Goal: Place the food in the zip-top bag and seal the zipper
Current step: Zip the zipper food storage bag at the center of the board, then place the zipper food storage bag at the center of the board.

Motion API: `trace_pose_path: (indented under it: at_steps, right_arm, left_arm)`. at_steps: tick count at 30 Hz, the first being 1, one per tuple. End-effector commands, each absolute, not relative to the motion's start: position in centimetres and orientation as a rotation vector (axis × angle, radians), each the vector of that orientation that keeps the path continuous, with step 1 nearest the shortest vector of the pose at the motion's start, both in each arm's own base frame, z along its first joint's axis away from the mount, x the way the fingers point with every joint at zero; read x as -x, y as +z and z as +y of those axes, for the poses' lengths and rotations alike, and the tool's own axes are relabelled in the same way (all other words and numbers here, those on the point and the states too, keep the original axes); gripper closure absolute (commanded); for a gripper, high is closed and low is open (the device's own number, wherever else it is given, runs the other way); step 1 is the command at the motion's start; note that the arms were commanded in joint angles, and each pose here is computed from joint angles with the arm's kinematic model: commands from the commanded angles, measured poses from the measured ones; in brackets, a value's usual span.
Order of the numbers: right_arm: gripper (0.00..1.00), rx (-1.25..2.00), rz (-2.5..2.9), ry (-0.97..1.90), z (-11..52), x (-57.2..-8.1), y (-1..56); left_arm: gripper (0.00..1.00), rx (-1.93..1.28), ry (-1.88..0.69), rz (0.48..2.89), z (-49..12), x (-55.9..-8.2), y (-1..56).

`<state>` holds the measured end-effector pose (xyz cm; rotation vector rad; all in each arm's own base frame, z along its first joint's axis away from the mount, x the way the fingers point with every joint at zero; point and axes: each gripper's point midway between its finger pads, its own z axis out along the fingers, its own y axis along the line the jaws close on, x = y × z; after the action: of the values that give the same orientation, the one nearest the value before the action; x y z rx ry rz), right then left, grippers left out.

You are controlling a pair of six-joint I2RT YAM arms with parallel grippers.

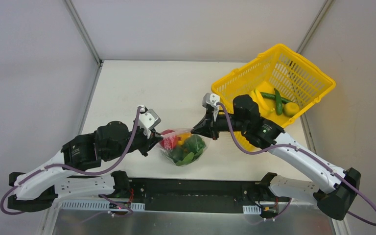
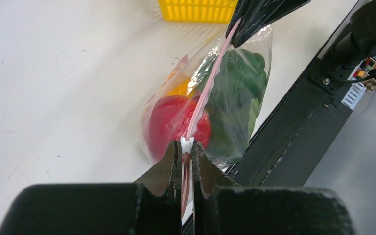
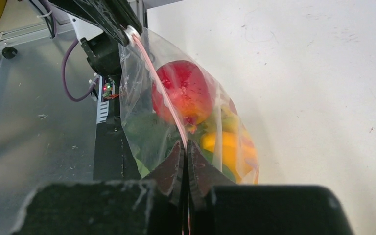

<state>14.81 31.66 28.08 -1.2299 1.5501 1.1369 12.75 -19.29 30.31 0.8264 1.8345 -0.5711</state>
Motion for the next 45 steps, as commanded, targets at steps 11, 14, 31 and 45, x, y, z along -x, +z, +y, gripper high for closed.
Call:
trace_pose_path:
  at_steps: [11,14,31,45]
  right_arm:
    - [1.00,1.090,1.481,1.062,31.1,-16.9,30.8]
    - [1.00,1.084,1.489,1.063,31.1,-16.9,30.7]
    - [1.00,1.051,1.523,1.114,31.8,-17.2,30.1]
    - [1.00,0.978,1.582,0.987,34.3,-26.9,34.5]
  left_arm:
    - [1.00,-0.916,-0.388,1.932,-14.7,-12.1,27.5]
    - [1.00,-0.916,-0.372,1.934,-14.2,-12.1,27.4]
    - [0.05,-0.741,-0.435,1.868,-14.8,-13.3,28.9]
    - [0.01,-0.478,-0.323,1.878,-11.7,-15.2,29.1]
